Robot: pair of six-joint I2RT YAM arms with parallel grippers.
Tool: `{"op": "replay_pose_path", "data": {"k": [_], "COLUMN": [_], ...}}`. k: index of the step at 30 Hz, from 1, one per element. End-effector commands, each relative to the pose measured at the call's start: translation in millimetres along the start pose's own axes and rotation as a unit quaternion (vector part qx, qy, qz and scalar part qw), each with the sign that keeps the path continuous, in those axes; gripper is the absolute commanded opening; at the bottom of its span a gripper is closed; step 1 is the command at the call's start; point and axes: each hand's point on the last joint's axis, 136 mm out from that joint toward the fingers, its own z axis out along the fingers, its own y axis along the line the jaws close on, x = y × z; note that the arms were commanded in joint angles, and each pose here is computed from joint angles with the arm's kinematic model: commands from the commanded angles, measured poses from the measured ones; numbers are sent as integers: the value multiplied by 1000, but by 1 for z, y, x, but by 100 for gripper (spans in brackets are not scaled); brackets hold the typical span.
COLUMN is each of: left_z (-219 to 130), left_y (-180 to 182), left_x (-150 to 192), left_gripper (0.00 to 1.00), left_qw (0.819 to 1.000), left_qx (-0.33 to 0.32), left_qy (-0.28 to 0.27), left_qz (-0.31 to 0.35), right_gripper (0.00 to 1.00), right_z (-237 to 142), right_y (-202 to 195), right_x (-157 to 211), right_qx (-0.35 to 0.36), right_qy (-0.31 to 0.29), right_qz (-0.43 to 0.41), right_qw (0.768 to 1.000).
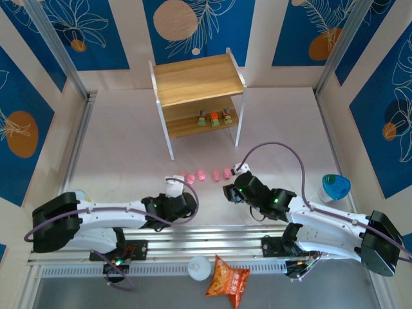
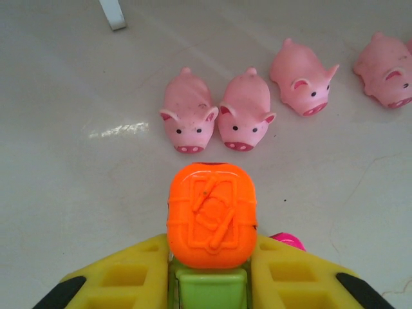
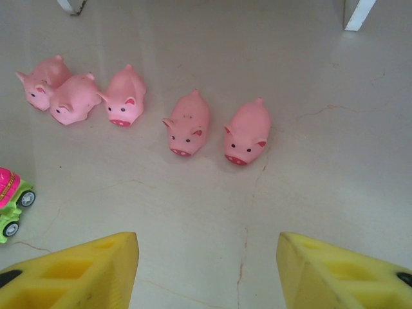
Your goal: Place and organize the plastic toys onto the shelf
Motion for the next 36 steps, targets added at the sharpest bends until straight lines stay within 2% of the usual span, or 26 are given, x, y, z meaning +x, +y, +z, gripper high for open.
{"op": "replay_pose_path", "data": {"k": [1,14,36], "left_z": [-6,-1,9], "left_y": [0,-17,-25], "left_x": [-19,-76,-160], "left_gripper": [16,16,16], "left_qw": [1000,1000,998], "left_qx": [-7,1,8], "left_qy": [-11,-28,-69], "left_qz": [9,11,-1], "right_gripper": [59,59,60], "right_z": [-5,-11,-9], "right_y": [3,2,3], "right_x": [-9,-13,-15], "right_qx": [-6,-8,-9], "right_qy": [-14,-25,-25], "right_qz": [4,8,7], "right_qw": [1000,1000,1000]}}
